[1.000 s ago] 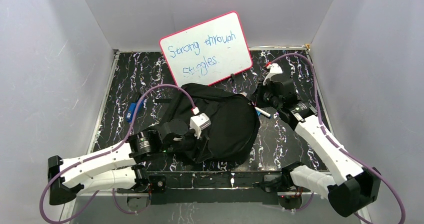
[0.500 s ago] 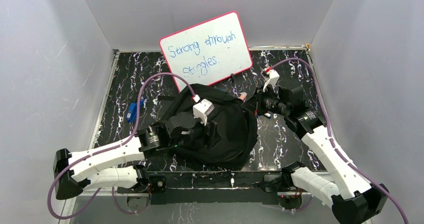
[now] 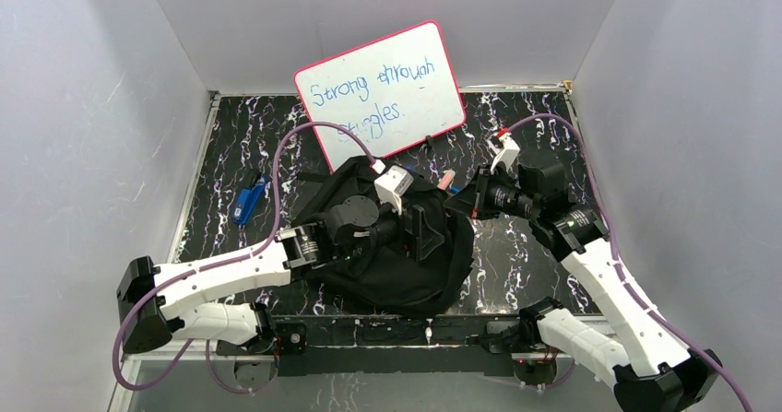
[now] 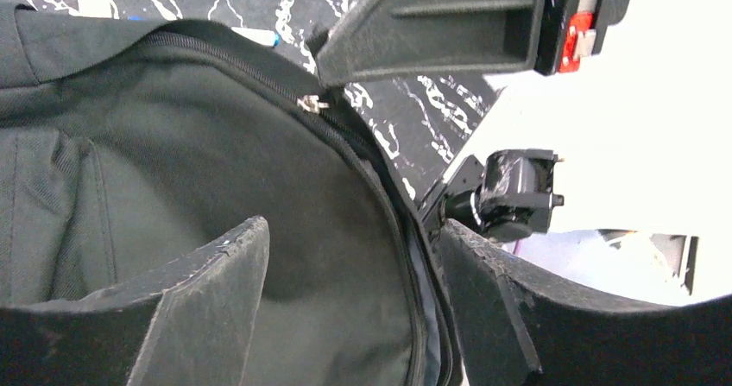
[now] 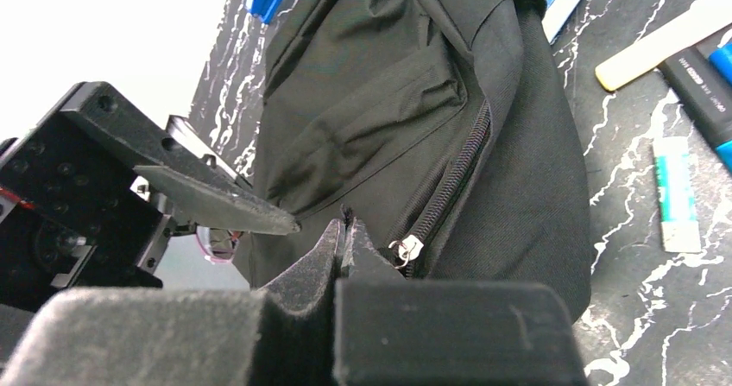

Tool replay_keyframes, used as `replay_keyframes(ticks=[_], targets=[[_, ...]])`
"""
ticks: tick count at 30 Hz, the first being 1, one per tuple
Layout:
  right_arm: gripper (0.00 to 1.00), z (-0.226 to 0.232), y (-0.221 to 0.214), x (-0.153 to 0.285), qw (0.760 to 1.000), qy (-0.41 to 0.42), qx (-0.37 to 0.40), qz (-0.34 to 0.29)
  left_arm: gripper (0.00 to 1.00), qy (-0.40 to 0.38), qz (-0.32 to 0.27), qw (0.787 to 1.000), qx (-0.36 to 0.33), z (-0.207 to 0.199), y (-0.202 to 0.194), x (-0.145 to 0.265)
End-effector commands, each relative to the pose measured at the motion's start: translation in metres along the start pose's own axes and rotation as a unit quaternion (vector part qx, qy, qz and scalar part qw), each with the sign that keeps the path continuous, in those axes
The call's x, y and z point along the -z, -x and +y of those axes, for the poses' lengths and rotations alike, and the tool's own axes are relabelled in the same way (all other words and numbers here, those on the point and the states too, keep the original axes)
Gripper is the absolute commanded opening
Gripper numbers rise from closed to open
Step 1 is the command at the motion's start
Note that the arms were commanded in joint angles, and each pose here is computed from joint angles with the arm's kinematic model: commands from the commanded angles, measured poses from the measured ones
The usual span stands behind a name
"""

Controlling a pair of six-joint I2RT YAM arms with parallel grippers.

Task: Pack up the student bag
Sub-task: Unzip the student bag at the center of the board.

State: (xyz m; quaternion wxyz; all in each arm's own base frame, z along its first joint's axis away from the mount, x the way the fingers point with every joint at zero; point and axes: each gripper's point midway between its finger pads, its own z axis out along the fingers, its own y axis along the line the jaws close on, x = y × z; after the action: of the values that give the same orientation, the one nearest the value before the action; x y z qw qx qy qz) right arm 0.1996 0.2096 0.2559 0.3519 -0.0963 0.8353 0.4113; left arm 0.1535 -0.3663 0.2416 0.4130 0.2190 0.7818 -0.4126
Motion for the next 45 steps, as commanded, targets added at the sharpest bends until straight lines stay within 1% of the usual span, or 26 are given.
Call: replay_keyframes(ticks=[1,6,13,16,22,31,33,35,37,40,43,44,45], targets=[[0.00,0.026,0.017,0.014,0.998,0.037,-0.027,-0.034,0.71,0.012,-0.064,0.997,0.045,-0.004,0.024,-0.004],[0.00,0.031,0.019,0.017,0.996,0.042,-0.064,-0.045,0.74,0.035,-0.068,0.995,0.060,0.000,0.017,-0.013],[0.00,0.035,0.021,0.019,0.995,0.050,-0.069,-0.044,0.74,0.041,-0.053,0.997,0.049,0.000,0.003,-0.020],[0.00,0.036,0.021,0.020,0.995,0.051,-0.069,-0.043,0.71,0.052,-0.055,0.996,0.052,0.006,0.000,-0.020],[0.00,0.039,0.020,0.022,0.995,0.056,-0.068,-0.042,0.62,0.075,-0.062,0.994,0.054,0.014,0.000,-0.024],[0.00,0.040,0.019,0.022,0.995,0.059,-0.069,-0.038,0.57,0.069,-0.070,0.993,0.058,0.012,0.001,-0.032],[0.00,0.040,0.018,0.022,0.995,0.059,-0.068,-0.038,0.53,0.065,-0.067,0.994,0.056,0.009,0.001,-0.035],[0.00,0.040,0.018,0.023,0.995,0.060,-0.068,-0.038,0.45,0.062,-0.064,0.995,0.055,0.008,0.000,-0.037],[0.00,0.040,0.018,0.023,0.995,0.058,-0.067,-0.039,0.35,0.058,-0.060,0.995,0.052,0.007,-0.003,-0.039],[0.00,0.037,0.018,0.023,0.996,0.051,-0.064,-0.041,0.17,0.054,-0.052,0.996,0.048,0.006,-0.006,-0.039],[0.00,0.033,0.020,0.021,0.996,0.044,-0.059,-0.046,0.02,0.051,-0.045,0.997,0.046,0.006,-0.010,-0.036],[0.00,0.031,0.021,0.019,0.997,0.039,-0.056,-0.048,0.00,0.049,-0.042,0.997,0.045,0.007,-0.012,-0.035],[0.00,0.029,0.023,0.017,0.997,0.034,-0.053,-0.049,0.00,0.047,-0.039,0.997,0.044,0.007,-0.014,-0.033]])
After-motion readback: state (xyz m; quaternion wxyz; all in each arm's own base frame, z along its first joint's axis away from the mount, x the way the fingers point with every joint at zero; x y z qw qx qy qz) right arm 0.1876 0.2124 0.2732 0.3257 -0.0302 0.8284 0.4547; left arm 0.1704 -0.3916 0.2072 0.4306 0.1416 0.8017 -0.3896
